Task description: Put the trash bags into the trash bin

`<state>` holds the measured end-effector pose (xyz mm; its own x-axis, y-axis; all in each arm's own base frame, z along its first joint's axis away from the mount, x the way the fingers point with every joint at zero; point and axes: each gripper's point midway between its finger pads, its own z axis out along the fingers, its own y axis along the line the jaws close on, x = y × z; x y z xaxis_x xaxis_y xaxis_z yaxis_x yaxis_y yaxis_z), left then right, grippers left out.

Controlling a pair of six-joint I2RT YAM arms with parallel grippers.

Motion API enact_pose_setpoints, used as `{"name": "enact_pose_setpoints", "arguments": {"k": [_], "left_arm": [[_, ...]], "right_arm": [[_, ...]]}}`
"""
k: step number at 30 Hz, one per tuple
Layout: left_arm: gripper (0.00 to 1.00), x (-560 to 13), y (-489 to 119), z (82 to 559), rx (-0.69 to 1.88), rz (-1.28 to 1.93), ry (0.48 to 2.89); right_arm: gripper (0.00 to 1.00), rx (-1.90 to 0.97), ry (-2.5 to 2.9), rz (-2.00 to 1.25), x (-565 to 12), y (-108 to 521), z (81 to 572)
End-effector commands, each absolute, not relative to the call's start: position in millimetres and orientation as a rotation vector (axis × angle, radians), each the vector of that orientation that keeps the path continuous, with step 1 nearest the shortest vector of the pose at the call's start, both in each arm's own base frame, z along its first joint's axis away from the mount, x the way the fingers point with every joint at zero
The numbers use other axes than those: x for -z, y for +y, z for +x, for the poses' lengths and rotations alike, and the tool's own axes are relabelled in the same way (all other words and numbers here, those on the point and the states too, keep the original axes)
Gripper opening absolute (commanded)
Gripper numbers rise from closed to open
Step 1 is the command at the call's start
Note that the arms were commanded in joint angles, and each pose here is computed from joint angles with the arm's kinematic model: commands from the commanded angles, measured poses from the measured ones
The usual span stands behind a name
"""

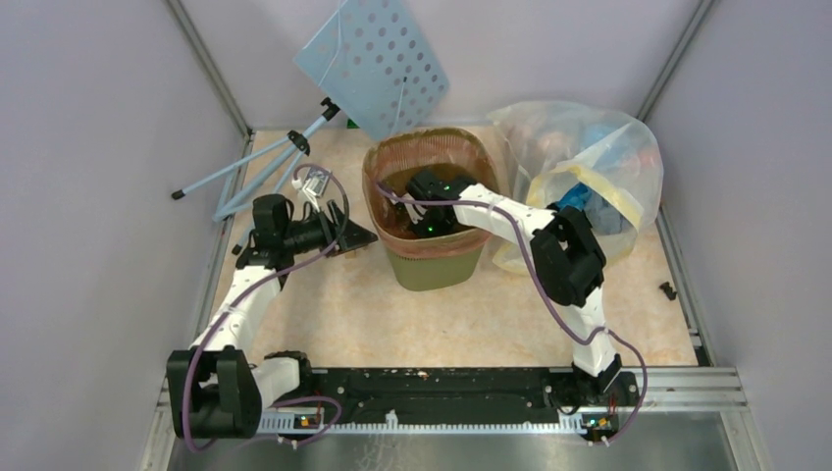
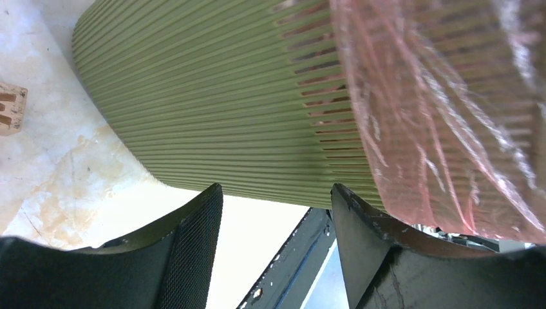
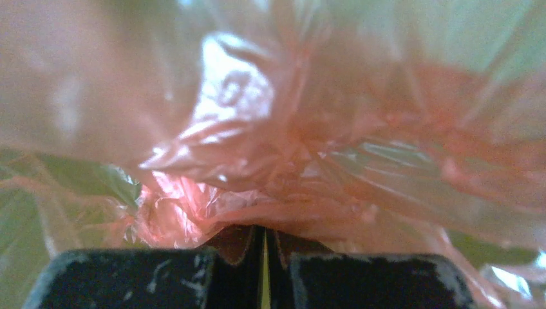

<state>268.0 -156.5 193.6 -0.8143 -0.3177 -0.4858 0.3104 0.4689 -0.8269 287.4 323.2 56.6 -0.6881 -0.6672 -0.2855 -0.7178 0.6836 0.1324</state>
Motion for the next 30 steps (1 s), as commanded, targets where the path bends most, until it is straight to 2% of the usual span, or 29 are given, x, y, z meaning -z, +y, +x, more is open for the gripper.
{"name": "enact_pose_setpoints", "arguments": {"k": [1, 15, 24, 28, 30], "left_arm": [[0.69, -220.5, -155.3, 272.4, 1.308, 0.084, 2.048], [0.70, -232.4, -154.7, 273.5, 1.292, 0.100, 2.038], [0.72, -231.8, -154.0, 259.5, 1.274, 0.137, 2.054], [0.73, -234.9, -151.3, 254.0, 1.233, 0.156, 2.052], [0.78, -236.8, -152.4, 248.2, 1.239, 0.184, 2.041]], "right_arm": [[0.00, -0.347, 2.628, -1.101, -83.1, 330.0, 301.3], [0.00, -0.440, 2.502, -1.008, -159.9, 338.3, 303.4], [0.01, -0.482, 2.285, -0.867, -267.9, 340.0, 318.3], [0.08, -0.492, 2.145, -0.791, -319.9, 334.4, 323.7], [0.17, -0.503, 2.065, -0.756, -345.3, 327.8, 321.6]]}}
